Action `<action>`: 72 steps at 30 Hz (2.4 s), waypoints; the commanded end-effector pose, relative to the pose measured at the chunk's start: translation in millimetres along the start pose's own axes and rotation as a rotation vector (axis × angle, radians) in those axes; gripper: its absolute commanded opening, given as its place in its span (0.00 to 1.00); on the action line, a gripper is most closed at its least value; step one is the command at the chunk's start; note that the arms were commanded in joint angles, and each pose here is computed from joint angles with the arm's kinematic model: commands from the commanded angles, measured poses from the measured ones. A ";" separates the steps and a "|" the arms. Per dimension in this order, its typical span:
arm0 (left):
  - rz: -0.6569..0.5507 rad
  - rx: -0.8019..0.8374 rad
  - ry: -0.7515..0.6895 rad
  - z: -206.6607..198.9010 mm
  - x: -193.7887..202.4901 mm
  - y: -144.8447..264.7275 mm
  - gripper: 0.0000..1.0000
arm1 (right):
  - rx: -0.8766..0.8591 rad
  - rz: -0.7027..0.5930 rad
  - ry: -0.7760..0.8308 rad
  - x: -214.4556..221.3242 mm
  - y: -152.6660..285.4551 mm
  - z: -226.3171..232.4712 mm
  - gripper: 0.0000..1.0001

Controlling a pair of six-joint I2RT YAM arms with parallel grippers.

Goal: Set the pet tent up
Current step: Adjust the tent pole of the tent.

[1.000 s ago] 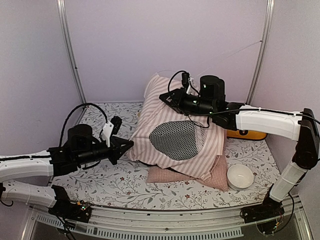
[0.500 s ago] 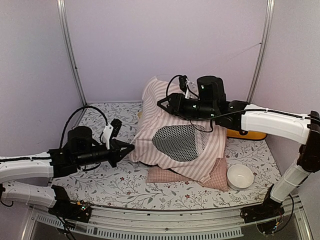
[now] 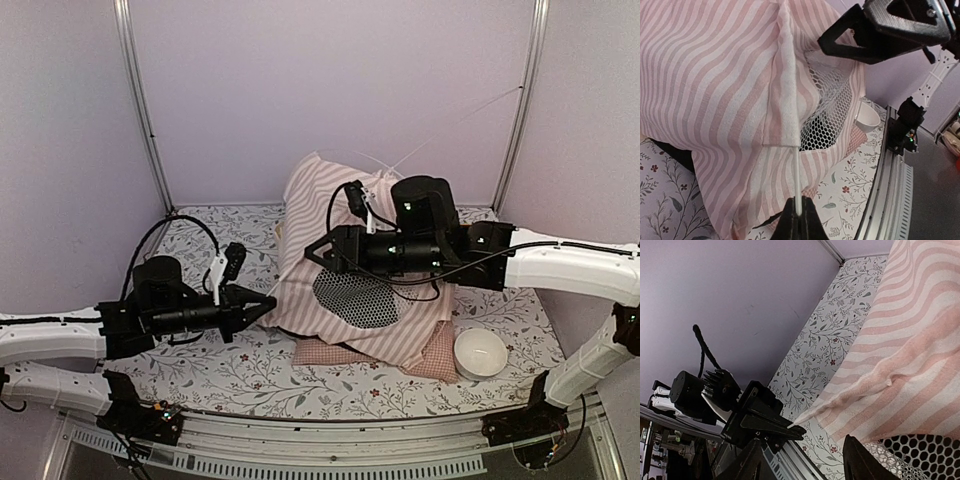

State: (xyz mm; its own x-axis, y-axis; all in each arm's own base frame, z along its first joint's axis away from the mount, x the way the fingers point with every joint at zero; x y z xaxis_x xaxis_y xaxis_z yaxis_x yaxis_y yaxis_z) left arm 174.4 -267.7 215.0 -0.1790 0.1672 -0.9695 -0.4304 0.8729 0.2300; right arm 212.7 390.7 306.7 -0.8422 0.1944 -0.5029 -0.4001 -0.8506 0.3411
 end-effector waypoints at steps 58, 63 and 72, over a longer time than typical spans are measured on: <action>-0.032 0.090 -0.119 -24.2 -19.5 -12.7 0.00 | -0.217 0.311 -0.171 16.4 -57.1 -22.9 0.25; -0.022 0.057 -0.106 -19.7 -12.2 -10.0 0.00 | -0.212 0.226 -0.214 -6.0 -46.3 -36.4 0.10; -0.010 0.063 -0.080 -19.5 -4.0 -10.4 0.00 | -0.202 0.153 -0.196 -26.9 -43.0 -43.9 0.08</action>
State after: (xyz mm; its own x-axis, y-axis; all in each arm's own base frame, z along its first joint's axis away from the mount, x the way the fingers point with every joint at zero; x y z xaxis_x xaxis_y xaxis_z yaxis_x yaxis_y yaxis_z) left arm 167.2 -283.7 209.5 -0.1342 0.2253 -0.9650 -0.4001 0.8786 0.2608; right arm 238.1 418.9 255.6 -0.9687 0.0061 -0.2481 -0.0736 -0.9617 0.2640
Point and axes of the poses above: each gripper's point midway between its finger pads, its own y axis back along the fingers, its own z axis along the line the jaws close on, x = y × z, the point moved 3 cm from there along y, back along the fingers, and after that the axes turned 12 degrees about -y, right-handed, at the moved point
